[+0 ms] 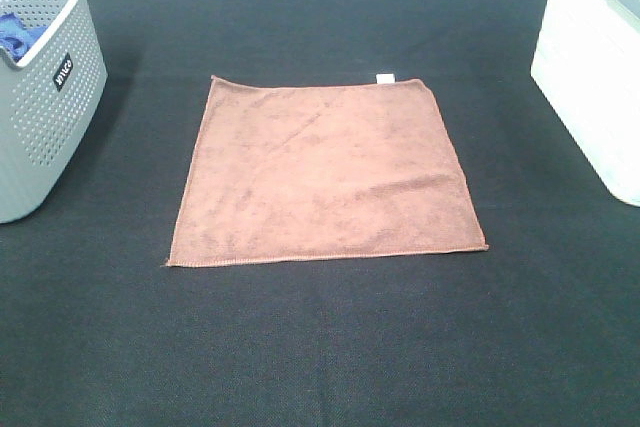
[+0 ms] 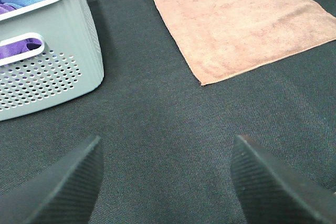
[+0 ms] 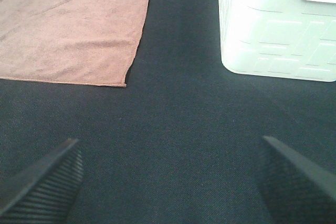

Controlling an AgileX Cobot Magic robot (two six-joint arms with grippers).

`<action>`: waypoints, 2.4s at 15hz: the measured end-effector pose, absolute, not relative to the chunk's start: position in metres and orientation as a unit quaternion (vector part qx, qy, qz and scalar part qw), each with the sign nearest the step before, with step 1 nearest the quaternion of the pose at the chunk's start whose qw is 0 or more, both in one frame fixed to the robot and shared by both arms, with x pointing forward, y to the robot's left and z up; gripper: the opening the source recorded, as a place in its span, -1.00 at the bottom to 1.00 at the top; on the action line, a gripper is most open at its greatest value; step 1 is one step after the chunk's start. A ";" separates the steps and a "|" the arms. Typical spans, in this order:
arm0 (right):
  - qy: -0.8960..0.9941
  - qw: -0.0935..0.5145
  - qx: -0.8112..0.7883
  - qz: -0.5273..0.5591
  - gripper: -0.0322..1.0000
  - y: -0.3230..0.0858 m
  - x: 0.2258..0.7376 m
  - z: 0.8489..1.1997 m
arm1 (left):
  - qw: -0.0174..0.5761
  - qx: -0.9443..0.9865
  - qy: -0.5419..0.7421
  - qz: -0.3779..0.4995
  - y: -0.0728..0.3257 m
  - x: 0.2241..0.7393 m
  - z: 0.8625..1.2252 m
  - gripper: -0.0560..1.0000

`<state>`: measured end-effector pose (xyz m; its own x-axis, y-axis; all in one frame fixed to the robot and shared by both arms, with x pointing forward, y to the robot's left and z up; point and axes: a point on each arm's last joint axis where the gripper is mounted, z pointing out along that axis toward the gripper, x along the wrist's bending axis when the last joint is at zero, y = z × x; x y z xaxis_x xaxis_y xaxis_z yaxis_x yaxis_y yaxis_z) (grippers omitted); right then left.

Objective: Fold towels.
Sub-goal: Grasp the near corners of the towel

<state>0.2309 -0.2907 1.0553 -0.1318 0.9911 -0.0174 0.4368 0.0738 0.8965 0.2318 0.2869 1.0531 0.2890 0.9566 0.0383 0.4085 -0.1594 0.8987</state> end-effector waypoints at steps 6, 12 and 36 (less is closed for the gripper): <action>0.642 0.353 0.556 0.392 0.68 -0.291 0.231 1.055 | 0.416 0.687 0.497 0.329 0.287 0.232 1.053 0.36; 0.642 0.353 0.556 0.392 0.68 -0.291 0.231 1.055 | 0.416 0.687 0.497 0.329 0.287 0.232 1.053 0.36; 0.642 0.353 0.556 0.392 0.68 -0.291 0.231 1.055 | 0.416 0.687 0.497 0.329 0.287 0.232 1.053 0.36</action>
